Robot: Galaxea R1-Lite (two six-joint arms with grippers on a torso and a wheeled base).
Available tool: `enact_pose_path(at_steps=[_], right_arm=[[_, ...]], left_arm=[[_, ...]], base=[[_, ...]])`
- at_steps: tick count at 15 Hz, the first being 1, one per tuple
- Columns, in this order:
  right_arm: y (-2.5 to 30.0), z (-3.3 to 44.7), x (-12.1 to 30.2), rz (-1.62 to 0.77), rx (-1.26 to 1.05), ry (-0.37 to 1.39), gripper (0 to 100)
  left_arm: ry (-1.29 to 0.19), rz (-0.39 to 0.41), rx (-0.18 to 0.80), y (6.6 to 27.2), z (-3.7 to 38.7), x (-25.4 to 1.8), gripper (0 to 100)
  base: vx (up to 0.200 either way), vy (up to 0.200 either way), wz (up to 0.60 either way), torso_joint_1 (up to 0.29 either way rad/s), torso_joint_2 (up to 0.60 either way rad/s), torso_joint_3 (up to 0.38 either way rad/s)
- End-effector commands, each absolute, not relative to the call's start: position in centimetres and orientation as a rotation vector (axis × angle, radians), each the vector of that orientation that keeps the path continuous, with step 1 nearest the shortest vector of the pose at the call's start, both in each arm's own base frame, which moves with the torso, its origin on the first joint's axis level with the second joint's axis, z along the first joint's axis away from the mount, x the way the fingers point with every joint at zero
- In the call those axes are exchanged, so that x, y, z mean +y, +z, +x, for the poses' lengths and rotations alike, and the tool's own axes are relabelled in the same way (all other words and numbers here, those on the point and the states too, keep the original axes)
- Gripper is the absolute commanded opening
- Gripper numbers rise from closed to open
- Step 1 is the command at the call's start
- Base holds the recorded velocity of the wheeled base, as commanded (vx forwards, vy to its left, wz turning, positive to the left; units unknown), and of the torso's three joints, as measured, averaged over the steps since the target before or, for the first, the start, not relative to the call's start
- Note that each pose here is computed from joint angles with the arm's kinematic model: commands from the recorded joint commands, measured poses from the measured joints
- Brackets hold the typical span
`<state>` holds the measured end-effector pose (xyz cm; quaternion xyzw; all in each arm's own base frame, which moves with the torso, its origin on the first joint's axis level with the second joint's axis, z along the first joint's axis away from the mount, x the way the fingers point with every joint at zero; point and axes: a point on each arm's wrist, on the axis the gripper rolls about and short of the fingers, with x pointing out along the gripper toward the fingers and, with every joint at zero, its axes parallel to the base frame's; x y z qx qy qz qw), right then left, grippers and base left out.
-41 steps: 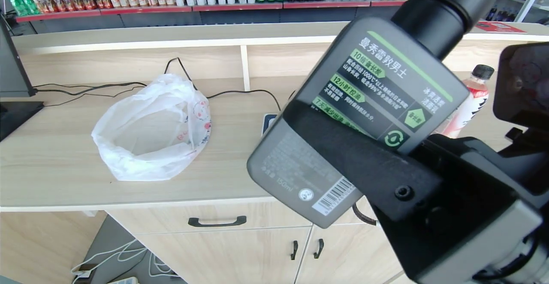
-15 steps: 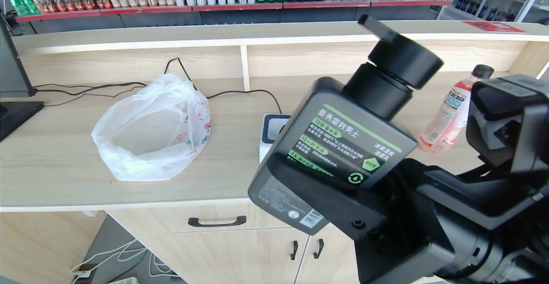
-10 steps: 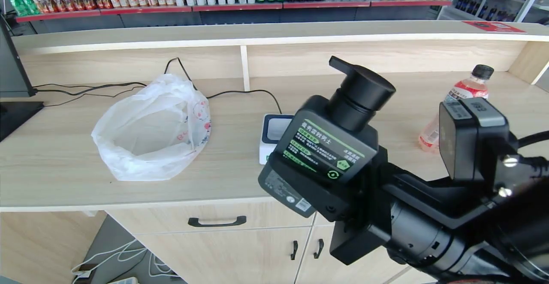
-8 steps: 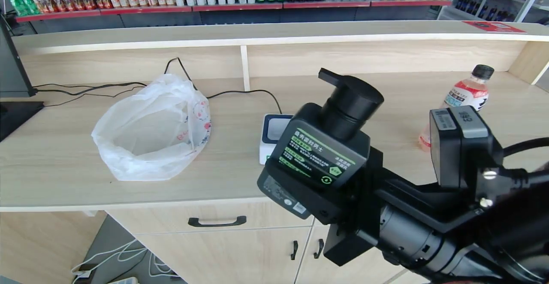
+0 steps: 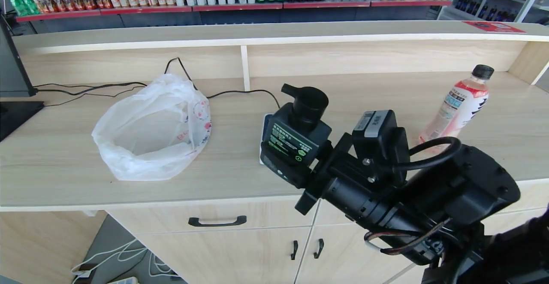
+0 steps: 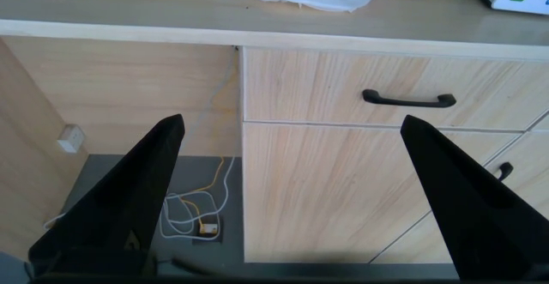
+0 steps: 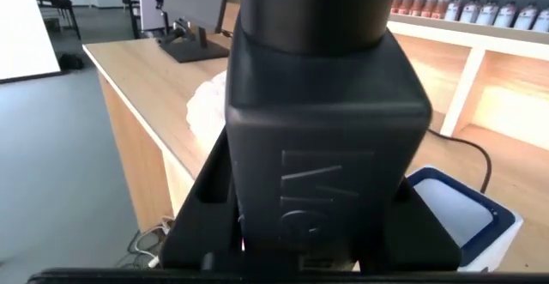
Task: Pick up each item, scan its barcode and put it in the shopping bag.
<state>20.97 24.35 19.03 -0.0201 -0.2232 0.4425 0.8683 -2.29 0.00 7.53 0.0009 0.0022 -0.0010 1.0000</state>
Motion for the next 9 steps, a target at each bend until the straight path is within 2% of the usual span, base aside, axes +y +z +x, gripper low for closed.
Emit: enact_pose_path(at_steps=[1, 4, 9], right_arm=[[18.4, 24.2, 25.6, -0.057, -0.492, 0.887, 0], [16.8, 26.3, 24.8, -0.090, -0.454, 0.862, 0], [17.1, 29.1, 21.9, -0.125, -0.478, 0.850, 0]], left_arm=[[-0.002, 0.002, 0.005, 7.5, -2.3, 0.0, 100], [-0.002, 0.002, 0.005, 7.5, -2.3, 0.0, 100], [-0.002, 0.002, 0.005, 7.5, -2.3, 0.0, 100]], base=[[0.000, 0.000, 0.00, 0.000, 0.00, 0.000], [0.000, 0.000, 0.00, 0.000, 0.00, 0.000], [0.000, 0.000, 0.00, 0.000, 0.00, 0.000]])
